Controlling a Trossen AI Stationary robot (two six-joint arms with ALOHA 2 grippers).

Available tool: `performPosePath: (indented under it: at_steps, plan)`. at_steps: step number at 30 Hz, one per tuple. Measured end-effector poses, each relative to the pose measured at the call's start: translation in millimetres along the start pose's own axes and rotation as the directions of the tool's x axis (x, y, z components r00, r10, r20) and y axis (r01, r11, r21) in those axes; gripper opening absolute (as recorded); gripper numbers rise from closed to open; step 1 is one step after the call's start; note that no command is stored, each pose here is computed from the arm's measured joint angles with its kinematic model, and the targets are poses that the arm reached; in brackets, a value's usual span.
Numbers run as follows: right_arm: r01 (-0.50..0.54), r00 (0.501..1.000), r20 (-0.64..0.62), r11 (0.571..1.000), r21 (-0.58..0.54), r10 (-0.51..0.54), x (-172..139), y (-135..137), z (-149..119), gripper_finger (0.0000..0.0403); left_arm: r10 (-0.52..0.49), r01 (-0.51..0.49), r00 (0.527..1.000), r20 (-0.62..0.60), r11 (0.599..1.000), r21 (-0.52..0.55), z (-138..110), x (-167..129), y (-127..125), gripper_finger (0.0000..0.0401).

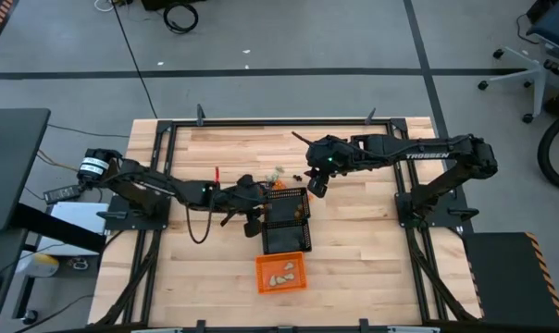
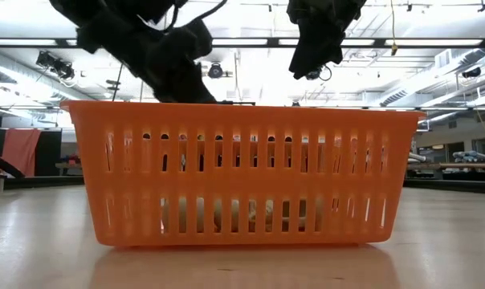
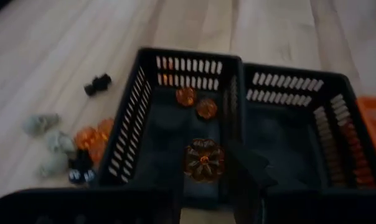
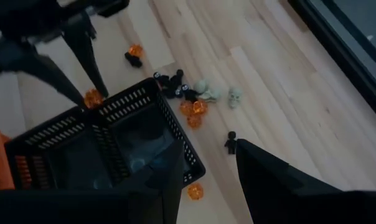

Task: Sort Halloween decoration
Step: Put the orange pumpkin toy into the top black bin

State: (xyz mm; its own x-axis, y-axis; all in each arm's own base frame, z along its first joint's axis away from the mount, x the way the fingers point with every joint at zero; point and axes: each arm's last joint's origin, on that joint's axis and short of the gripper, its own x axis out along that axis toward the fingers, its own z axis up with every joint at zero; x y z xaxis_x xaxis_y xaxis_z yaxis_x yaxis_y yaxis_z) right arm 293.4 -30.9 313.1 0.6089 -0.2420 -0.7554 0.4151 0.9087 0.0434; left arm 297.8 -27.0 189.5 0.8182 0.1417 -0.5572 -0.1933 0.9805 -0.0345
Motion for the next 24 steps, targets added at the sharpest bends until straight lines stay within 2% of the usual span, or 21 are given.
performPosePath:
  at_steps: [4, 10, 15, 18, 24]
  plan:
    - [0.0, 1.0, 0.003, 0.999, 0.048, 0.0, 0.0, -0.1, 0.3, 0.015, 0.016, -0.016, 0.999, 0.029, 1.0, -0.014, -1.7, 15.5, 6.2, 0.0094]
    - [-0.005, 1.0, 0.007, 0.998, 0.055, 0.005, -0.4, 2.0, 0.1, 0.015, 0.022, -0.022, 1.0, 0.01, 0.998, -0.062, -10.9, 36.5, 17.3, 0.0094]
    - [-0.002, 1.0, 0.009, 0.998, 0.056, 0.001, -0.2, 1.9, 0.3, 0.015, 0.04, -0.039, 0.999, 0.006, 0.991, -0.127, -12.5, 41.3, 24.3, 0.0094]
    - [-0.005, 1.0, 0.025, 0.999, 0.052, 0.003, -0.2, 2.3, 1.8, 0.015, 0.02, -0.016, 0.999, 0.026, 0.992, -0.128, -10.4, 41.4, 23.8, 0.0097]
    - [0.01, 0.999, 0.047, 0.999, 0.047, -0.012, -0.2, 1.6, 3.8, 0.015, -0.04, 0.042, 0.999, 0.019, 0.991, -0.125, -10.5, 41.3, 21.6, 0.0153]
